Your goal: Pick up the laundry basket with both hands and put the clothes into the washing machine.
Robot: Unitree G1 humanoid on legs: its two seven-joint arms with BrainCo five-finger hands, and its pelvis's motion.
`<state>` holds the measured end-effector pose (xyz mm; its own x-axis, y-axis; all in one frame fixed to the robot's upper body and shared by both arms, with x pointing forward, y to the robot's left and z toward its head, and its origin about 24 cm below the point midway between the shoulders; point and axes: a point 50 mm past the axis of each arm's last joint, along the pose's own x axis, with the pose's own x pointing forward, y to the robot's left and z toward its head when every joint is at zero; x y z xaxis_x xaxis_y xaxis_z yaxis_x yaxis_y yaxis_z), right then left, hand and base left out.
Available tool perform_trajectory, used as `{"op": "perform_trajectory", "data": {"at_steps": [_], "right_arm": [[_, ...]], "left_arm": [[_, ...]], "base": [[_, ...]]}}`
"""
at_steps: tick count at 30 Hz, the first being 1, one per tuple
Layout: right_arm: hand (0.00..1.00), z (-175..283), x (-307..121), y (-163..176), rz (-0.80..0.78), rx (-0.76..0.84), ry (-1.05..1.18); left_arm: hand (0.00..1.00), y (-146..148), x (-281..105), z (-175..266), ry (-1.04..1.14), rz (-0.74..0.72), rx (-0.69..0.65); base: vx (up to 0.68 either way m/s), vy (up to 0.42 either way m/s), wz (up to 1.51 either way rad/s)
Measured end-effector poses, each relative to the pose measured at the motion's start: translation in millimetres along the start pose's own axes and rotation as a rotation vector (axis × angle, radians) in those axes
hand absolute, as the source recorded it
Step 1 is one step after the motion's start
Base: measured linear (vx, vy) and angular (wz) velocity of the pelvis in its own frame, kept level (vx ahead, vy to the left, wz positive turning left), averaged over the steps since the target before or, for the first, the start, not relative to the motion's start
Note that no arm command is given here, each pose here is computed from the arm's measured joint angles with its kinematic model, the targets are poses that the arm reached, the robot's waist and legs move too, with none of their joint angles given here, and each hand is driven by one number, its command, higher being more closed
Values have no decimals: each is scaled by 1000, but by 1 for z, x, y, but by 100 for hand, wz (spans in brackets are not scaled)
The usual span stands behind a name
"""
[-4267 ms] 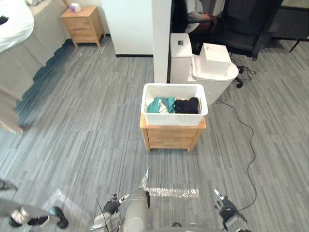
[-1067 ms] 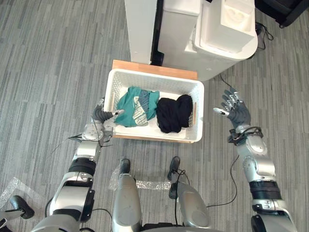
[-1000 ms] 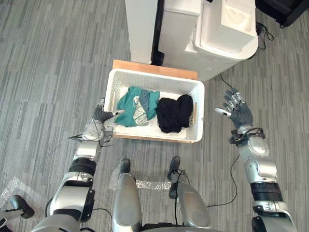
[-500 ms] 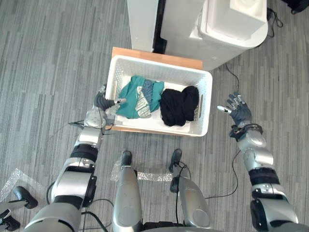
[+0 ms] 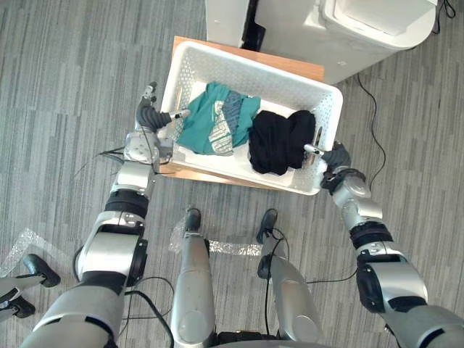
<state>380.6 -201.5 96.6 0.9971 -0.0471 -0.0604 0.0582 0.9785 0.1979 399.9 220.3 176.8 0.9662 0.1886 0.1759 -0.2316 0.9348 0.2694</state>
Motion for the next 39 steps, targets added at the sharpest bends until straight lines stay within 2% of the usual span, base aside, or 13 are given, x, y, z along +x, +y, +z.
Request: {"op": "perform_trajectory", "data": {"at_steps": [2,3,4,5,13,18,24,33,39], "right_arm": [[0,0,1,1,4,0,4],[100,-2,2,3,13,3,12],[100,-2,2,3,18,4,15],[100,-2,2,3,21,4,17],[100,-6,4,3,7,11,42],[100,-8,4,2,10,-37,58],[100,-11,4,0,-6,-58,83],[100,-58,-17,-15,-23,-112,268],[100,-68,-44,-34,-42,-94,229]], "left_arm": [[0,0,1,1,-1,3,-1],[0,1,1,2,-3,4,-1],[0,1,1,3,-4,5,-1],[100,1,2,5,-8,6,-2],[100,-2,5,15,-29,4,-11],[100,-3,5,16,-29,1,-6],[100,-6,3,6,10,-19,57],[100,-16,-28,-42,101,-118,100],[100,-25,-58,-47,31,-205,49]], "base": [[0,0,0],[-10,5,3],[-6,-2,4],[-3,-20,3],[-2,-1,1],[0,0,0],[13,6,0],[28,8,0],[43,-1,7]]}}
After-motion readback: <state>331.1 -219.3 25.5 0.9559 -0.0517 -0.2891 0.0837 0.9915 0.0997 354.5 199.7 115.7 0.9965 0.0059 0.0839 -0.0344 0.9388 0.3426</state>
